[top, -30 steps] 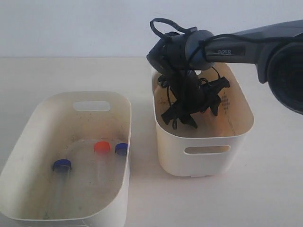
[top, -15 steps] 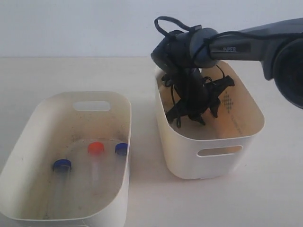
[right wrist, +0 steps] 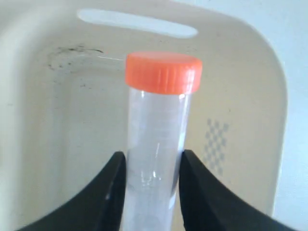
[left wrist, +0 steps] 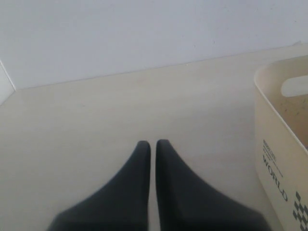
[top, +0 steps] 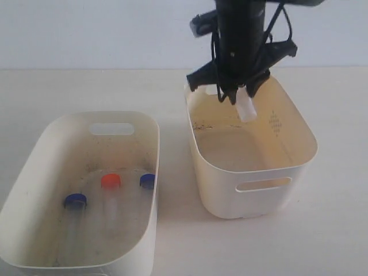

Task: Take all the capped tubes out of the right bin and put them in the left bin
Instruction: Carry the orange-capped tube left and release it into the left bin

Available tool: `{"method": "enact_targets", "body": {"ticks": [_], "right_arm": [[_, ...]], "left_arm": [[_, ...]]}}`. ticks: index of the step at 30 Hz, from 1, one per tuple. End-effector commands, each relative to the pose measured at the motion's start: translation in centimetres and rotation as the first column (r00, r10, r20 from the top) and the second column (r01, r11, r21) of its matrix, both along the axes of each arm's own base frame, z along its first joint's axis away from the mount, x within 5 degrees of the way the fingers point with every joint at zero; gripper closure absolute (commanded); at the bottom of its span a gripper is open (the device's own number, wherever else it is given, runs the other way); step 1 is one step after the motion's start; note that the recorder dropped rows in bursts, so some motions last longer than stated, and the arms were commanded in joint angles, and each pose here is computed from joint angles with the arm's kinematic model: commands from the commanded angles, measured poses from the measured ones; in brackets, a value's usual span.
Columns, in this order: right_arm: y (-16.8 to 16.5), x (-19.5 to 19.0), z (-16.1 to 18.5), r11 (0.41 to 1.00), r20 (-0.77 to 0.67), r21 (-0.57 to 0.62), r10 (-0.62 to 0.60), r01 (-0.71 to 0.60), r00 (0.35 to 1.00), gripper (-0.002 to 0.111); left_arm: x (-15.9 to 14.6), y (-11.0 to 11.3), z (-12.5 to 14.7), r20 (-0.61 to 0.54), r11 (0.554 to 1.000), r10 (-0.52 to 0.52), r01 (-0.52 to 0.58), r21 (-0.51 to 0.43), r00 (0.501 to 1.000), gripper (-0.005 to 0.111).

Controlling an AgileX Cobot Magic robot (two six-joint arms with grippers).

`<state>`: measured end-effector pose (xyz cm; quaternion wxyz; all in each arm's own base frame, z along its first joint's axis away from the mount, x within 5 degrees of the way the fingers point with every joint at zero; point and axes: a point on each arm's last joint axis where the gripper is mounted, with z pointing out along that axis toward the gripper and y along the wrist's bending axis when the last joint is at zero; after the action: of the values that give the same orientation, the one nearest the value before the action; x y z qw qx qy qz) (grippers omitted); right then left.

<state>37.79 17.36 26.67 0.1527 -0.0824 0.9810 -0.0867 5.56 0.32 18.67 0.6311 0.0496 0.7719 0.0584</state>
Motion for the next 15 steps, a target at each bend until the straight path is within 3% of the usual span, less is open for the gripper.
{"method": "enact_targets", "body": {"ticks": [1, 5, 8, 11, 15], "right_arm": [[-0.1, -3.0, 6.1, 0.978, 0.074, 0.193, 0.062, -0.076, 0.995, 0.108], [0.2, -6.3, 10.8, 0.896, 0.152, 0.389, 0.166, -0.213, 0.974, 0.108], [0.6, -9.3, 13.1, 0.790, 0.234, 0.532, 0.206, -0.303, 0.950, 0.108], [2.5, -11.4, 12.5, 0.702, 0.287, 0.617, 0.220, -0.356, 0.932, 0.108], [8.0, -14.9, 7.7, 0.624, 0.336, 0.645, 0.287, -0.441, 0.897, 0.108]], "left_arm": [[0.0, 0.0, 0.3, 0.019, 1.000, 0.001, 0.000, -0.013, 1.000, 0.102], [0.0, 0.0, 0.3, 0.019, 1.000, 0.001, 0.000, -0.013, 1.000, 0.102], [0.0, 0.0, 0.3, 0.019, 1.000, 0.001, 0.000, -0.013, 1.000, 0.102], [0.0, 0.0, 0.3, 0.019, 1.000, 0.001, 0.000, -0.013, 1.000, 0.102], [0.0, 0.0, 0.3, 0.019, 1.000, 0.001, 0.000, -0.013, 1.000, 0.102]]}}
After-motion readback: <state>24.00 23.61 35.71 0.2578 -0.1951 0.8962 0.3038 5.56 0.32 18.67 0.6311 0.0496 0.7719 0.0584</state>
